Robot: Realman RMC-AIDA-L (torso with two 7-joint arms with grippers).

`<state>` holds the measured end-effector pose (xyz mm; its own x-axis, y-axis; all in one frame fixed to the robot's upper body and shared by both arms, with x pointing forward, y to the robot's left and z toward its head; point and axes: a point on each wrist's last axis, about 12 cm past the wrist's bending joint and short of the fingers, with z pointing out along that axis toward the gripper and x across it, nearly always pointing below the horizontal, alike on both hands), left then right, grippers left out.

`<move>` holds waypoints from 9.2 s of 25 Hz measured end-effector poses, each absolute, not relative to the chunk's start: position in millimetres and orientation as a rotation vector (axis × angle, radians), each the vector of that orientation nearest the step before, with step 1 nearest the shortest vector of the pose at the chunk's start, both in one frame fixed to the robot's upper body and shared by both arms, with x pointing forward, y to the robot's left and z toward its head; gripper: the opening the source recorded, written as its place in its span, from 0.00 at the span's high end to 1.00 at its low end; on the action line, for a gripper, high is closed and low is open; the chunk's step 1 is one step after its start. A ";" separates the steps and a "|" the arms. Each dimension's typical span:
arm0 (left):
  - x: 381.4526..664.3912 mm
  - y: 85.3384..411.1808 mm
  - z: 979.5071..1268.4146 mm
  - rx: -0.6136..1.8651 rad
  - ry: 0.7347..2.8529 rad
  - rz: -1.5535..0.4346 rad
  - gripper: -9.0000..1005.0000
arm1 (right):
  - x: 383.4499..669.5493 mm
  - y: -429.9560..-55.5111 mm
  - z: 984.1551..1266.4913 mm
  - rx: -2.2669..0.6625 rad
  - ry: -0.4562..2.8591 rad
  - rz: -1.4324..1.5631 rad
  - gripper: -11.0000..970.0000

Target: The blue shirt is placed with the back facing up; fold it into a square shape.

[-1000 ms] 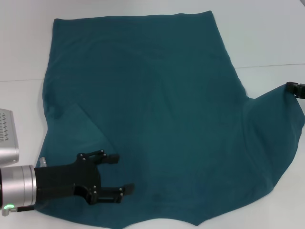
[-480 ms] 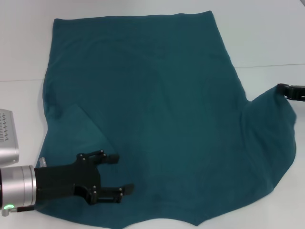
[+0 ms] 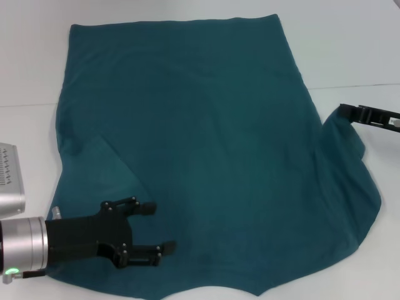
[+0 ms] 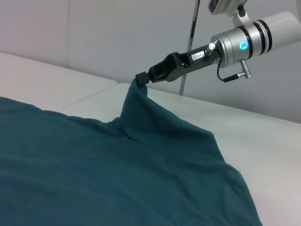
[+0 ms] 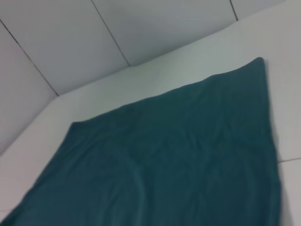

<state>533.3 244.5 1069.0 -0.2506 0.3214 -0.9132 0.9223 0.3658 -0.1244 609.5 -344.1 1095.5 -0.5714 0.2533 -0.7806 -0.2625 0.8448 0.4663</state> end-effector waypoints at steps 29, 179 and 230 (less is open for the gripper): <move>532.4 248.5 1066.3 1.090 1.789 -0.862 0.10 | 633.0 -258.7 1082.8 0.012 2.011 0.865 0.76; 531.8 244.2 1075.8 1.110 1.786 -0.947 0.10 | 599.1 -336.7 1055.4 0.410 2.297 0.796 0.36; 537.3 241.1 1081.8 1.130 1.767 -0.938 0.10 | 594.8 -311.8 1057.9 0.273 2.241 0.918 0.96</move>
<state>537.3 241.1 1081.8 -0.2622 0.3246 -0.9088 0.9346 0.3199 -0.1554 594.8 -311.8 1057.9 -0.7400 0.4253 -0.5211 -0.0625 0.7280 0.6827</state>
